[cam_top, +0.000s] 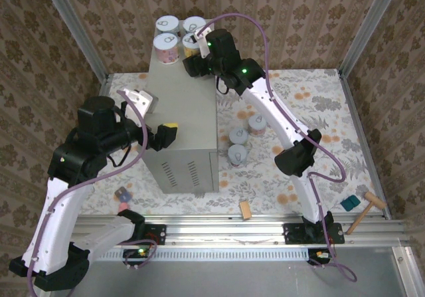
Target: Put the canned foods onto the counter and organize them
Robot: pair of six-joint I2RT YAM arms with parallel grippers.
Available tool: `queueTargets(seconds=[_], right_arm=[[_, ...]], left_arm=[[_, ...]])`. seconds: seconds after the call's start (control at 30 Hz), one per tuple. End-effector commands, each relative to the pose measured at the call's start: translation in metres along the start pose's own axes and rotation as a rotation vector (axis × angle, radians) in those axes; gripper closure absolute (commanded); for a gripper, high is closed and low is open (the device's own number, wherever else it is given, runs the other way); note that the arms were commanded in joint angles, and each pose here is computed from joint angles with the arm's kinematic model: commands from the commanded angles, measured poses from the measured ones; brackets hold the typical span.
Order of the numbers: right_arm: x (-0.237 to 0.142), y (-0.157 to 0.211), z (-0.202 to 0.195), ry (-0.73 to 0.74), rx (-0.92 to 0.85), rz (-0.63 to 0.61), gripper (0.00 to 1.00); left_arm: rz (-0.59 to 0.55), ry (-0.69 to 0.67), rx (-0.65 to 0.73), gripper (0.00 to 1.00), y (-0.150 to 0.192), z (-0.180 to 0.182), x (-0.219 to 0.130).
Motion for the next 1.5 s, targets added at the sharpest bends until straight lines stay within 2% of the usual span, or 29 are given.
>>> queueTargets(seconds=[0.0, 0.33, 0.53, 0.8, 0.97, 1.23, 1.47], right_arm=[[0.017, 0.028, -0.002, 0.001, -0.010, 0.092, 0.20], [0.017, 0.027, 0.000, -0.013, -0.006, 0.090, 0.16], [0.009, 0.022, 0.001, -0.020, 0.003, 0.084, 0.09], [-0.012, 0.019, 0.000, -0.031, 0.018, 0.075, 0.02], [-0.041, 0.027, -0.002, -0.074, 0.051, 0.062, 0.00], [-0.076, 0.027, -0.048, -0.107, 0.200, 0.013, 0.00], [-0.063, 0.009, -0.084, -0.107, 0.255, 0.012, 0.00]], left_arm=[[-0.022, -0.022, -0.011, 0.00, -0.006, 0.002, -0.009], [-0.018, -0.027, -0.012, 0.00, -0.005, 0.003, -0.010], [-0.019, -0.025, -0.014, 0.00, -0.005, 0.003, -0.009], [-0.025, -0.020, -0.015, 0.00, -0.007, 0.002, -0.009], [-0.030, -0.018, -0.014, 0.00, -0.008, 0.002, -0.010], [-0.041, -0.006, -0.013, 0.00, -0.013, 0.001, -0.008], [-0.051, 0.008, -0.024, 0.00, -0.016, -0.001, -0.007]])
Point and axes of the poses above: each hand's point on the last joint's axis, 136 mm out from that joint toward the fingers, its own x axis out along the fingers, its own z axis along the line the jaws close on, y = z × x, the point moved 2 cm from there along -x, back along the fingers, and after that the axes turned 8 degrees about x, right-handed, at the moved point
